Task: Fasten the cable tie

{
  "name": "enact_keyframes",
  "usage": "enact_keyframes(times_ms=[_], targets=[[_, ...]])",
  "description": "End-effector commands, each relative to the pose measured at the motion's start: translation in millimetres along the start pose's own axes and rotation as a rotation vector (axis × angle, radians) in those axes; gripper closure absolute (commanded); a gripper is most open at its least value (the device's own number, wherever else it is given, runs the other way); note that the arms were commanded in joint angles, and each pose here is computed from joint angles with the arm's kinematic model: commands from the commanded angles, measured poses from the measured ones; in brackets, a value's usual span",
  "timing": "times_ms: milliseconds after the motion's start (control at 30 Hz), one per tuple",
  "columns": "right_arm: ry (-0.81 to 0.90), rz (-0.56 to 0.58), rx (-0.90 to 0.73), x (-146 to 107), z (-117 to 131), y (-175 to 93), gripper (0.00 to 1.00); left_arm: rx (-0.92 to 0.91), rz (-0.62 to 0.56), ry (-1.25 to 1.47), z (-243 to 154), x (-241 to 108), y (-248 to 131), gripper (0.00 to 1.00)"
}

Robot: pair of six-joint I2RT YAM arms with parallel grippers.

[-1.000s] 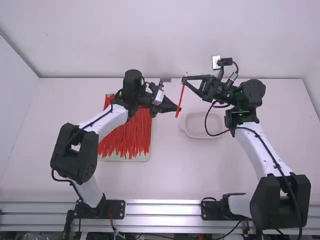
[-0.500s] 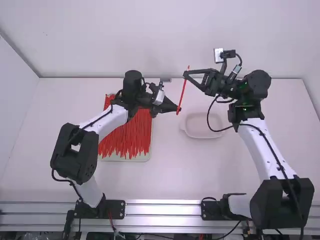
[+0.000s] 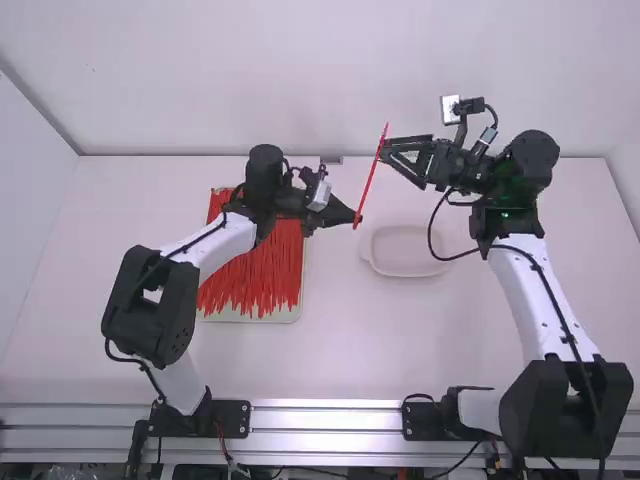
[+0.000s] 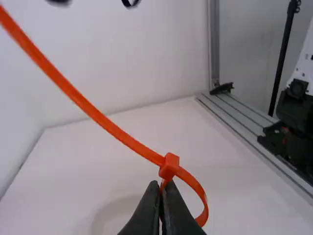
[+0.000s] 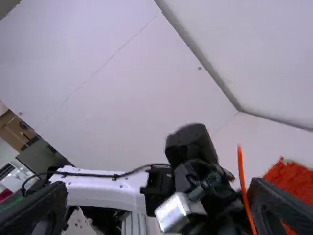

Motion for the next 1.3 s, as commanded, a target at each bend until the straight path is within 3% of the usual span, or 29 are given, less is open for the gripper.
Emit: enact_keyframes(times_ms=[0, 233, 533, 800, 867, 900, 1100, 1267], targets=[[-0.093, 0.031, 0.005, 1, 6, -5, 0.02, 0.007, -0.001, -0.048, 2, 0, -1, 0.98], [-0.033, 0.066, -0.062, -17, -19, -15, 0.02, 0.02, -0.011, -0.04, 6, 8, -1, 0.98], [0.026, 0.124, -0.108, -42, -31, 0, 0.0, 0.044, -0.015, -0.036, 10, 13, -1, 0.98], [0.027, 0.159, -0.149, -58, -33, 23, 0.27, 0.045, -0.02, -0.034, 10, 15, -1, 0.98], [0.027, 0.166, -0.153, -61, -32, 28, 0.46, 0.044, -0.02, -0.035, 10, 15, -1, 0.98], [0.026, 0.168, -0.153, -61, -32, 29, 0.5, 0.045, -0.02, -0.035, 10, 15, -1, 0.98], [0.028, 0.171, -0.151, -62, -31, 30, 0.66, 0.073, -0.016, -0.07, 13, 15, -1, 0.98], [0.054, 0.18, -0.157, -65, -33, 29, 0.7, 0.088, -0.013, -0.069, 15, 14, -2, 0.98]])
Point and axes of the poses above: each hand's point on the last joint's axis, 136 mm out from that joint toward the fingers, its own y axis out along the fingers, its own z axis along the line the jaws close on, x = y × z, the point moved 7 cm from there along -y, back along the fingers, and after that the axes turned 3 degrees about y, right-handed, at the moved point
